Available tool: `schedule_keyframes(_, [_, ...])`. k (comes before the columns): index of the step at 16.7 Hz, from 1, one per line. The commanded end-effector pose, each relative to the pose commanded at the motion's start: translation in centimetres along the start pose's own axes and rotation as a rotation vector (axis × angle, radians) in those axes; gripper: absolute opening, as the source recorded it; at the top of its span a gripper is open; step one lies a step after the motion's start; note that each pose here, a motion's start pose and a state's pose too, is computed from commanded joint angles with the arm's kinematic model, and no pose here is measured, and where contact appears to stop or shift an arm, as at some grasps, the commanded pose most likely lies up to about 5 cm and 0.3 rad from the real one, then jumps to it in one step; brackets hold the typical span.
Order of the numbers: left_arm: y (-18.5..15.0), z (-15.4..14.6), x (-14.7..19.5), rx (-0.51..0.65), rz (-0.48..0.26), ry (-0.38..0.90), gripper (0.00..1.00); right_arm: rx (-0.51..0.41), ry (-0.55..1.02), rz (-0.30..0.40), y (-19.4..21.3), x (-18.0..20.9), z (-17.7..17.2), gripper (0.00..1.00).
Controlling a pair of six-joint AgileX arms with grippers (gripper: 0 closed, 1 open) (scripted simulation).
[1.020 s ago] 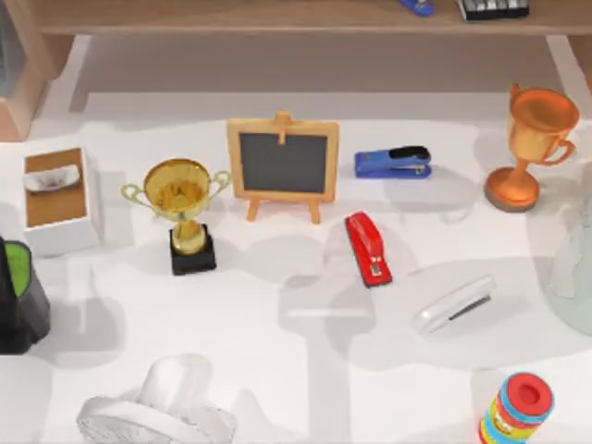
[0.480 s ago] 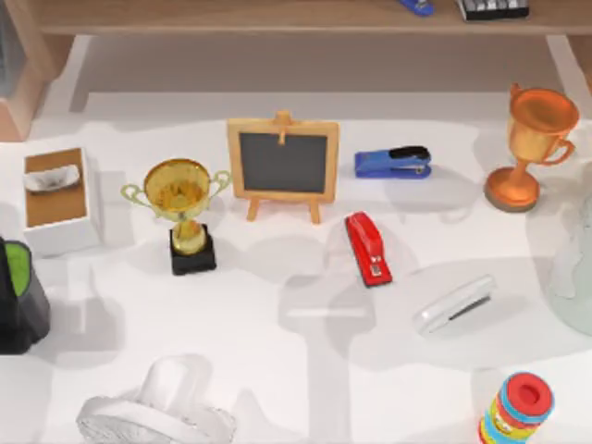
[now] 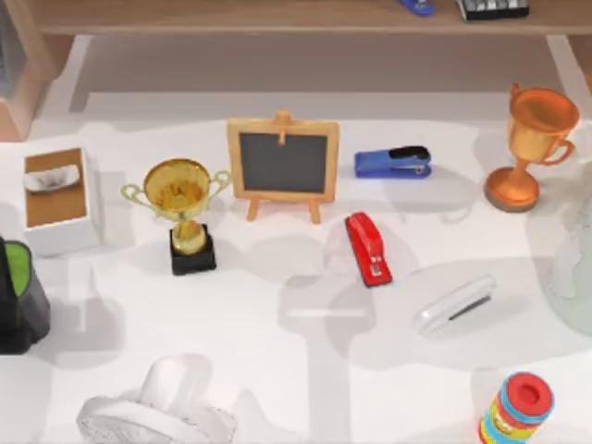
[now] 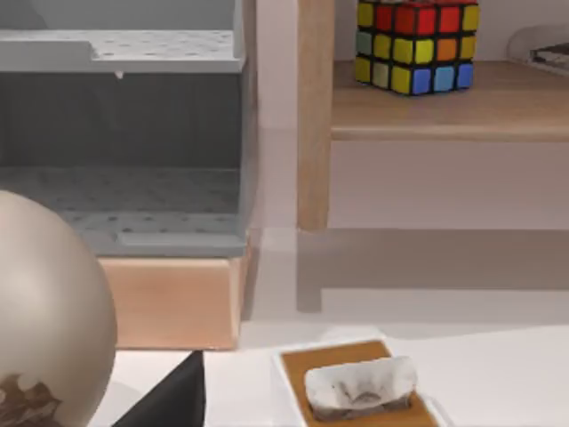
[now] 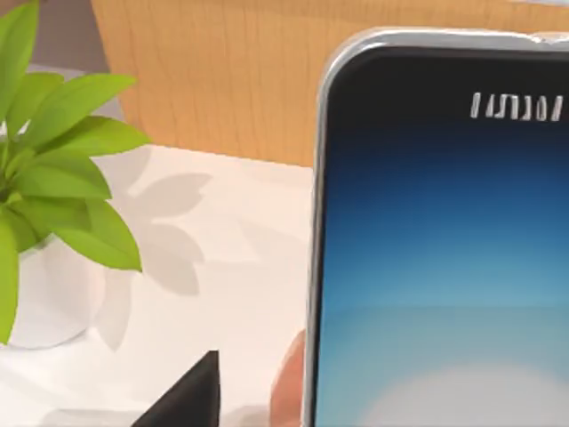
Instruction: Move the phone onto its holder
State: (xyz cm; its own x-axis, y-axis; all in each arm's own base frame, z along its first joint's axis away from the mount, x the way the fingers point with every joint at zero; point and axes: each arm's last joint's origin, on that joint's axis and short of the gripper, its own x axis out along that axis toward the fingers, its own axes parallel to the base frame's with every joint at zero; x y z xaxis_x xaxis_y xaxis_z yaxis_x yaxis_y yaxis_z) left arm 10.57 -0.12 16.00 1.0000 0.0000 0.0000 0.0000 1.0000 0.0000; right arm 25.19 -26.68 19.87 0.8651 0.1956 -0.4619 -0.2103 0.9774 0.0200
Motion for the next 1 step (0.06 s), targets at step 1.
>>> schedule_keyframes(1, [0.0, 0.0, 0.0, 0.0, 0.0, 0.0, 1.0, 0.0, 0.0, 0.0, 0.0, 0.0, 0.0, 1.0])
